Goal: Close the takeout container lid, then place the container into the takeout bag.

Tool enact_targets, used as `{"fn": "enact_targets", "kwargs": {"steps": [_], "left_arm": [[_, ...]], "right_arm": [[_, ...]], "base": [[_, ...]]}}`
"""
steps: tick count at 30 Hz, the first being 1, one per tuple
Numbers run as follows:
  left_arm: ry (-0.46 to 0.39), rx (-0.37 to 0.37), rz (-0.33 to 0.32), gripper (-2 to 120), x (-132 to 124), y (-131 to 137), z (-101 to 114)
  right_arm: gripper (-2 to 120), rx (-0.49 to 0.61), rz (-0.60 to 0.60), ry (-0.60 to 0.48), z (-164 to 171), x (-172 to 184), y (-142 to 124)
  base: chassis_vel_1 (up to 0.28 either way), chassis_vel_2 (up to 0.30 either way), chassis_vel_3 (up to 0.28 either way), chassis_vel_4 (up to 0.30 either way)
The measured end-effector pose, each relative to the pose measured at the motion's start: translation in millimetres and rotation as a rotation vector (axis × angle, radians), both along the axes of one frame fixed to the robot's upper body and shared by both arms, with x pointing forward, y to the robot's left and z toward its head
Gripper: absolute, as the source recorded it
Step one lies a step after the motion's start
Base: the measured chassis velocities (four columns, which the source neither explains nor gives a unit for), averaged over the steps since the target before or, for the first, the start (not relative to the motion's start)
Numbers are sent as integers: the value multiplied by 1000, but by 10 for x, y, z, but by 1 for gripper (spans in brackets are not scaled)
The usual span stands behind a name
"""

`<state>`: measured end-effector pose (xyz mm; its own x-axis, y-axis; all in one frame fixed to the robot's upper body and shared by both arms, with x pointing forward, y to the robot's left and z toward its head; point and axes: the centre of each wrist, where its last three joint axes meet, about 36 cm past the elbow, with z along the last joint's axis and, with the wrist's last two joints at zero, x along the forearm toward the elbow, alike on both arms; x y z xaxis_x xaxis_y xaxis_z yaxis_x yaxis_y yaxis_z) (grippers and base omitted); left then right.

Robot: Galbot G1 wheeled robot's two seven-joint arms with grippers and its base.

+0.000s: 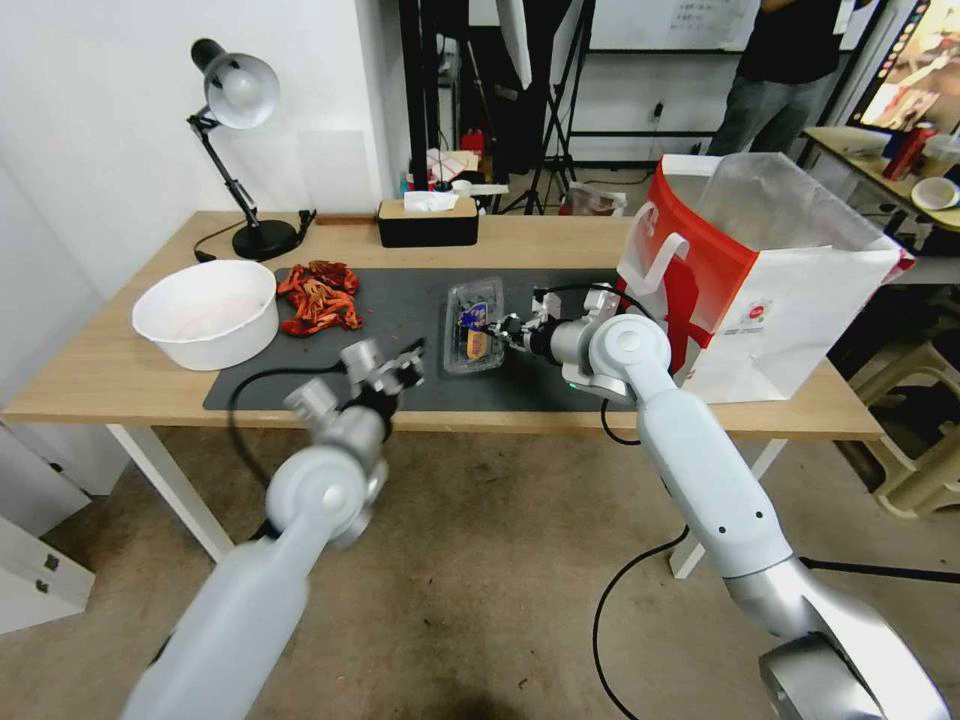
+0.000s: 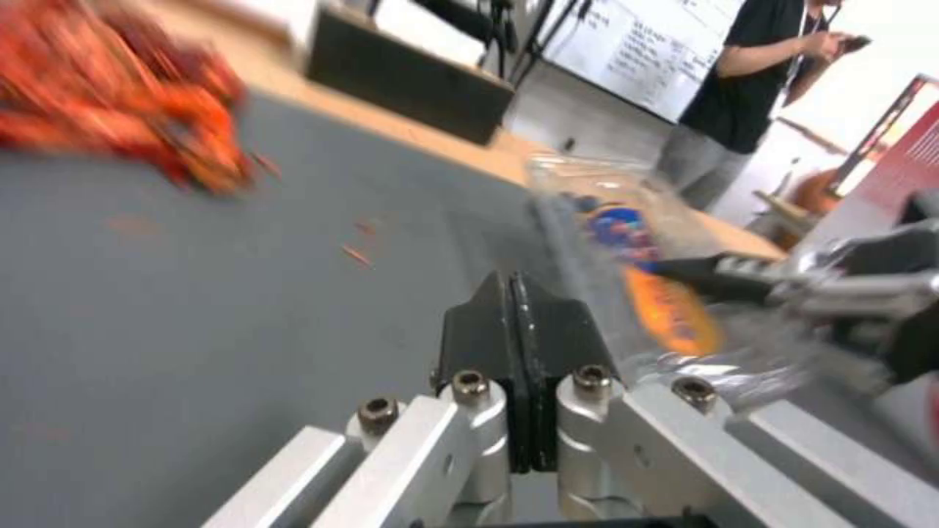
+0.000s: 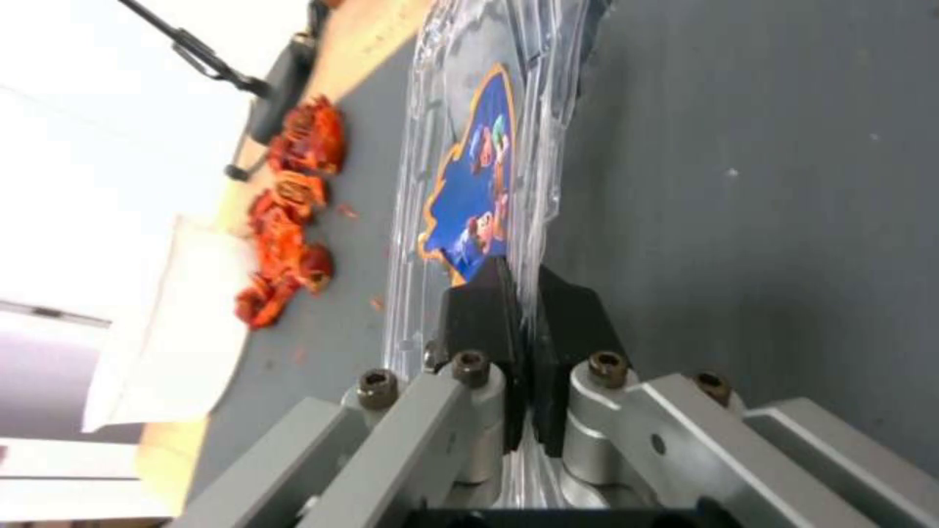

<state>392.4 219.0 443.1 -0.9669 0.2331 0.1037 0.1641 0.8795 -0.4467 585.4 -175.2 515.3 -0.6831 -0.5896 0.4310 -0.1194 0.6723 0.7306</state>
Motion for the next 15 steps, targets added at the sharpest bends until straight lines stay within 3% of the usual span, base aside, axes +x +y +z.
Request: {"fn": "enact_targets", "kwargs": {"steps": [1,2,4,15], "left_arm": [[-43,60,-7,0,-35,46,-22],[-43,60,-7,0,-35,46,-22],[-98,141,-20,3,-69,93,-52],[-164,281,22,41,-453,318,-340]], "right_arm": [[0,9,-12,-13,15,-44,-83],[0,9,-12,-13,15,-44,-83],[0,18,-42,-32,31,-127,-244],[0,35,-44,-51,13,-188,-293]], "base": [[0,0,0,0],[0,0,0,0],[0,0,0,0],[0,0,0,0]]}}
